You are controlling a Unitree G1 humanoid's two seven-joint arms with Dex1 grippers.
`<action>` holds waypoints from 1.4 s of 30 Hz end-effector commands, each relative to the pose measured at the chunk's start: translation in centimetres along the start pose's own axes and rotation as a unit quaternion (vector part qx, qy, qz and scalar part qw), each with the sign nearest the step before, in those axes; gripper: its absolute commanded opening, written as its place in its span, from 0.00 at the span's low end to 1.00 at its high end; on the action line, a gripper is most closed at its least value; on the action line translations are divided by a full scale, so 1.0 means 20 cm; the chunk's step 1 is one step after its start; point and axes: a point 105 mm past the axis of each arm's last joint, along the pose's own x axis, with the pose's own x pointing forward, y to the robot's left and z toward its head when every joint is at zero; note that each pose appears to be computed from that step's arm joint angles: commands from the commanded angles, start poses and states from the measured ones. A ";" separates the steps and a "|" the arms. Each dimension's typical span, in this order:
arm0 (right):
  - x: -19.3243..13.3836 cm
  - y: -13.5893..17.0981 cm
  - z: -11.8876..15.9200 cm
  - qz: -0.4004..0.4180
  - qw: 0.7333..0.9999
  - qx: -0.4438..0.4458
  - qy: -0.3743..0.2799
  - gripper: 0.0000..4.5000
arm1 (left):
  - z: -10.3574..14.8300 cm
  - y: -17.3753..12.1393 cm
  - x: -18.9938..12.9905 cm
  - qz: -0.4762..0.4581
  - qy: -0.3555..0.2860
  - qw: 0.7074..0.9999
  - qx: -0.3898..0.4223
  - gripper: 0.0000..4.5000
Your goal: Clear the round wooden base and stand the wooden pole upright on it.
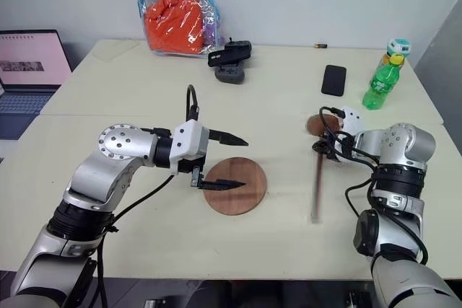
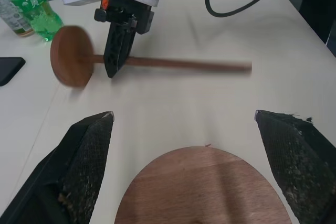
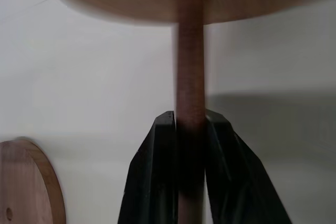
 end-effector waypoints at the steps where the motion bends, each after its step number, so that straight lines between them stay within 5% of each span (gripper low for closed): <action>1: -0.08 0.06 0.10 0.016 0.999 0.004 -0.046 0.05 | 0.00 0.01 -0.03 0.010 0.000 1.000 0.007 1.00; 7: -0.22 0.28 0.23 0.085 0.985 -0.059 -0.139 0.05 | -0.06 0.02 -0.14 0.040 0.027 0.999 -0.019 1.00; 10: -0.40 0.57 0.30 0.179 0.930 -0.183 -0.265 0.05 | -0.08 0.02 -0.23 0.069 0.029 0.996 -0.047 1.00; 14: -0.55 0.88 0.18 0.309 0.825 -0.291 -0.373 0.05 | -0.13 -0.05 -0.35 0.092 0.048 0.989 -0.101 1.00; 24: -0.54 1.08 -0.04 0.399 0.708 -0.337 -0.476 0.05 | -0.19 -0.21 -0.48 0.119 0.059 0.982 -0.134 1.00; 31: -0.41 1.16 -0.22 0.431 0.677 -0.370 -0.468 0.05 | -0.27 -0.32 -0.50 0.093 0.114 0.974 -0.170 1.00; 42: -0.28 1.16 -0.34 0.456 0.677 -0.381 -0.433 0.05 | -0.28 -0.32 -0.45 0.095 0.121 0.974 -0.164 1.00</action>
